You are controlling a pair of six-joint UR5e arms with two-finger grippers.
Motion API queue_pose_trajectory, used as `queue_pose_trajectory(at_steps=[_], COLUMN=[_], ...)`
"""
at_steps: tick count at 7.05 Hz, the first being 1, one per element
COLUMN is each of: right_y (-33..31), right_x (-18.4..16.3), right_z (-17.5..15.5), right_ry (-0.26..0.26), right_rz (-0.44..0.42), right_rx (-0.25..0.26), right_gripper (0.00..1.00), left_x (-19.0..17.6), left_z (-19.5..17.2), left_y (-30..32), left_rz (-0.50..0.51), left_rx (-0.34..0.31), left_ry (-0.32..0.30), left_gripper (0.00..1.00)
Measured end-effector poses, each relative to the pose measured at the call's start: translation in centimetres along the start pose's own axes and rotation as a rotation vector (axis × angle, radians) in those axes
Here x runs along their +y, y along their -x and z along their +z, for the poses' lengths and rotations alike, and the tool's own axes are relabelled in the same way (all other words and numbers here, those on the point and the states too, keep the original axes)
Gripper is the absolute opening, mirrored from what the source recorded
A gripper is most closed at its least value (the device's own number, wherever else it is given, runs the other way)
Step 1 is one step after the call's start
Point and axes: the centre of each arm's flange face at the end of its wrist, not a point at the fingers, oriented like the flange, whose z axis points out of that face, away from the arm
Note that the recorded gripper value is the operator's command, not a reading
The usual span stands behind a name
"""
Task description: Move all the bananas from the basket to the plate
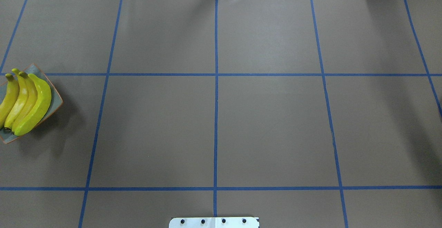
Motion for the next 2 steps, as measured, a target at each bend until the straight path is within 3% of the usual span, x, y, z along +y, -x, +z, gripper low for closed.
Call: queue_pose_trajectory(at_steps=[2], right_y=[-0.08], right_x=[0.0], right_z=[-0.18], right_ry=[-0.004], right_rz=[0.002], right_rx=[0.0], right_gripper=[1.0], left_x=[-0.1], left_z=[-0.2], left_y=[-0.16], left_rz=[0.012], left_rx=[-0.001], left_ry=[-0.015], left_gripper=[1.0])
